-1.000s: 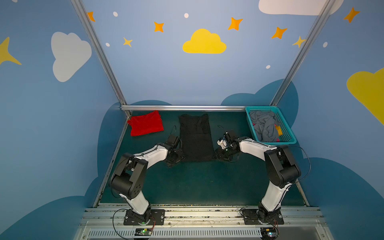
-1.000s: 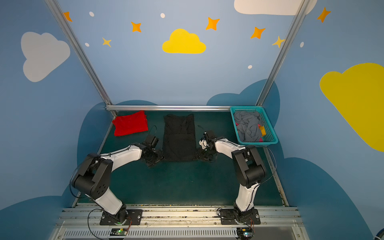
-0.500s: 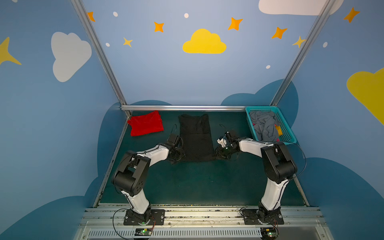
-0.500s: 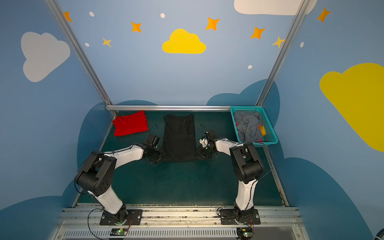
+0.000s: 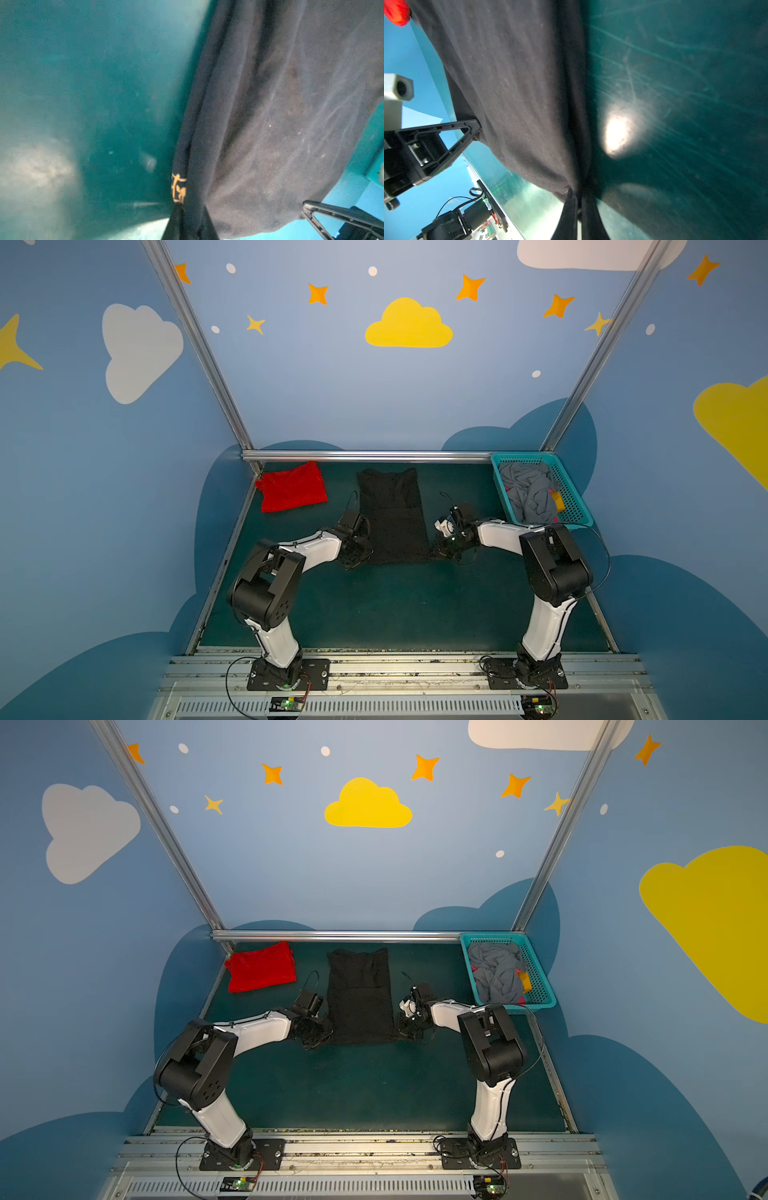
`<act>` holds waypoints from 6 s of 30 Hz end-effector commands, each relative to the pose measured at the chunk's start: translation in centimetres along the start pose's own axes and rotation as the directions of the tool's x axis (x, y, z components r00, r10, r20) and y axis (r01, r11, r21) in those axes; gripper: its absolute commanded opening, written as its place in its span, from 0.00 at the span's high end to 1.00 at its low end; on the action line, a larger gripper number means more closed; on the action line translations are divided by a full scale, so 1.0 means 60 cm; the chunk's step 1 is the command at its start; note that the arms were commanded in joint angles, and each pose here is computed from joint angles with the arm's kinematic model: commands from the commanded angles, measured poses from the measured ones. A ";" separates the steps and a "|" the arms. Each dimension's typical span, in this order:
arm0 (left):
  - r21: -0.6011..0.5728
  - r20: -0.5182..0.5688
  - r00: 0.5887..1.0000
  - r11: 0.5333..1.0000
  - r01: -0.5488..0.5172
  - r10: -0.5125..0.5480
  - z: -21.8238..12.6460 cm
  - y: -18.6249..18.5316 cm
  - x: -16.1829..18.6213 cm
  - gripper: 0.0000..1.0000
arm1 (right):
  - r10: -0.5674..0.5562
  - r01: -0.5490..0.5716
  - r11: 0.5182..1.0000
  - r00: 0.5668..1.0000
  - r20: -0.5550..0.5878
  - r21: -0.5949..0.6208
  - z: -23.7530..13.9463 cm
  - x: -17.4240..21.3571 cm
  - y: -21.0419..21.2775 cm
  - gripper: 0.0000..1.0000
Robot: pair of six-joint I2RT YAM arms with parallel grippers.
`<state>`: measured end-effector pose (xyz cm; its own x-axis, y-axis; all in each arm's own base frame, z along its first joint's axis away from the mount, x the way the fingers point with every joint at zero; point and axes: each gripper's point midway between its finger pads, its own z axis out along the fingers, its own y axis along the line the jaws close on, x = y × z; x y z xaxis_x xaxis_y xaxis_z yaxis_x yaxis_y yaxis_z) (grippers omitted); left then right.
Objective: Fold and stack the t-shirts
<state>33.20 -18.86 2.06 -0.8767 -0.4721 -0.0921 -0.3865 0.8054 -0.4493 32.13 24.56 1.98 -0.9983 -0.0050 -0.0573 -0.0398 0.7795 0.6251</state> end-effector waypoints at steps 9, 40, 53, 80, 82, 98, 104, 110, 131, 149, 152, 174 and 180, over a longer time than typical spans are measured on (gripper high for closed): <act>-0.067 -0.017 1.000 0.998 0.003 -0.004 -0.028 0.036 0.039 0.95 | -0.002 0.004 0.999 0.999 -0.033 0.048 -0.019 0.064 -0.003 1.00; 0.080 0.220 0.974 0.995 -0.066 0.047 -0.184 0.031 0.116 0.95 | -0.144 0.126 0.977 0.985 0.099 0.171 -0.148 0.203 0.042 1.00; 0.086 0.276 0.954 0.986 -0.144 0.115 -0.216 -0.064 -0.019 0.95 | -0.225 0.200 0.972 0.948 0.227 0.125 -0.205 0.034 0.123 1.00; 0.167 0.167 0.978 0.974 -0.155 0.127 -0.074 -0.151 -0.258 0.91 | -0.129 0.124 0.991 0.982 0.136 0.047 -0.117 -0.252 0.087 1.00; 0.185 0.155 0.980 0.971 -0.154 0.126 -0.059 -0.156 -0.268 0.89 | -0.114 0.110 0.993 0.985 0.132 0.038 -0.108 -0.265 0.079 1.00; 0.264 0.223 0.972 0.955 -0.136 0.077 -0.065 -0.196 -0.359 0.29 | -0.065 0.065 0.998 0.985 0.162 0.006 -0.123 -0.314 0.053 0.52; 0.237 0.320 0.939 0.949 -0.207 0.125 -0.159 -0.221 -0.365 0.12 | -0.108 0.103 0.994 0.966 0.235 0.033 -0.204 -0.301 0.077 0.45; 0.204 0.318 0.928 0.942 -0.266 0.194 -0.179 -0.210 -0.295 0.20 | -0.141 0.149 0.989 0.953 0.269 -0.010 -0.226 -0.250 0.111 0.44; 0.393 0.112 0.969 0.886 -0.245 0.218 0.028 -0.240 -0.300 0.86 | -0.112 0.129 0.962 0.990 0.083 -0.242 -0.026 -0.297 0.137 1.00; 0.462 0.063 0.990 0.876 -0.138 0.122 0.128 -0.223 -0.381 0.86 | 0.076 -0.051 0.951 0.995 0.071 -0.306 0.036 -0.383 0.027 1.00; 0.463 0.053 0.991 0.877 -0.131 0.120 0.131 -0.224 -0.385 0.86 | 0.088 -0.061 0.948 0.993 0.075 -0.312 0.028 -0.388 0.020 1.00; 0.398 0.172 0.959 0.874 -0.278 0.227 -0.019 -0.238 -0.290 0.83 | -0.086 0.131 0.922 0.987 0.136 -0.364 -0.078 -0.247 0.169 0.94; 0.391 0.127 0.975 0.894 -0.218 0.182 0.018 -0.194 -0.256 0.82 | -0.058 0.066 0.936 0.998 0.031 -0.345 -0.011 -0.176 0.137 0.90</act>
<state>51.23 -21.75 8.35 -0.9014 -0.3342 -0.2753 -0.0321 0.6857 -0.7272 43.00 30.19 8.97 -0.9927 -0.0226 -0.1183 -0.1129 0.5175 0.8482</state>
